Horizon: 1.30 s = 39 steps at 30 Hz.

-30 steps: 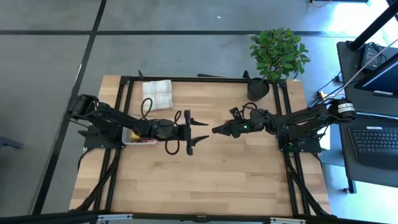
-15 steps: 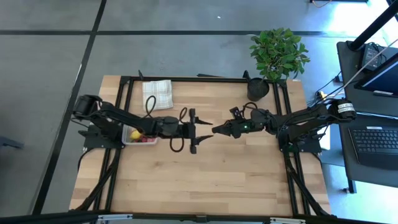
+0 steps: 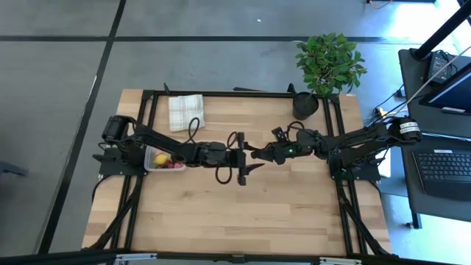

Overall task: Pick and placing Produce into tupperware
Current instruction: Put the black cherry into the transparent bin

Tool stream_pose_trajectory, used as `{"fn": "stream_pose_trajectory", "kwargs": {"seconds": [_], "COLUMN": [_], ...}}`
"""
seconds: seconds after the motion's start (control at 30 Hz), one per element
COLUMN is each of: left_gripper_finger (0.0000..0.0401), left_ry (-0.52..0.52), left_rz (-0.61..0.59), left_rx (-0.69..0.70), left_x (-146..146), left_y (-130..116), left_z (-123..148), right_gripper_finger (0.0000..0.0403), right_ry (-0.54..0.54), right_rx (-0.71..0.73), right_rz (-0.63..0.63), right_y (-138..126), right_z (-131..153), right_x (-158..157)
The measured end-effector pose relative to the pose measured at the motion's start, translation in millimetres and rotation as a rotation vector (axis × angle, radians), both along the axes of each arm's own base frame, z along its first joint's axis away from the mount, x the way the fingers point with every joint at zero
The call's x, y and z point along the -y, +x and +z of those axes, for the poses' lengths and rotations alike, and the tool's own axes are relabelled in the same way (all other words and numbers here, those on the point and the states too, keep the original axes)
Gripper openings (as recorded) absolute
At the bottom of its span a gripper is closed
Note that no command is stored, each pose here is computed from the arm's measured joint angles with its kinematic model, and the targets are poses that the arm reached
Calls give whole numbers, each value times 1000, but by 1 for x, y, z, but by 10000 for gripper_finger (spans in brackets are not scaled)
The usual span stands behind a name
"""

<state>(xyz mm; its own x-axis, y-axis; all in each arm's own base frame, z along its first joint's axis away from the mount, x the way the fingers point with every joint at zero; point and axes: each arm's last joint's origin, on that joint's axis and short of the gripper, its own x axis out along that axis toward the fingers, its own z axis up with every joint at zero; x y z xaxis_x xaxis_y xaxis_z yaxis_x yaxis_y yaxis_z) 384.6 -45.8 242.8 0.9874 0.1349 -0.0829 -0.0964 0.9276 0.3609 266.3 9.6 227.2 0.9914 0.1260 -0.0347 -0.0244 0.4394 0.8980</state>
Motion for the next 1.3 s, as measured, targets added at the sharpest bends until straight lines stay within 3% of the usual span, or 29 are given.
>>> {"fn": "stream_pose_trajectory", "kwargs": {"seconds": [0.3, 0.5, 1.07, 1.3], "left_gripper_finger": [208, 184, 110, 118], "left_ry": [4, 64, 26, 25], "left_rz": [9, 59, 97, 101], "left_rx": [-5, -41, -52, -51], "left_x": [0, 7, 8, 8], "left_y": [0, -6, -10, -10], "left_z": [0, 4, 7, 7], "right_gripper_finger": [124, 124, 124, 124], "right_ry": [-19, -20, -21, -21], "right_rx": [2, 3, 0, 1], "right_rz": [5, 22, 31, 31], "right_y": [0, 0, 0, 0], "right_z": [0, 0, 0, 0], "right_x": [0, -1, -1, -1]}}
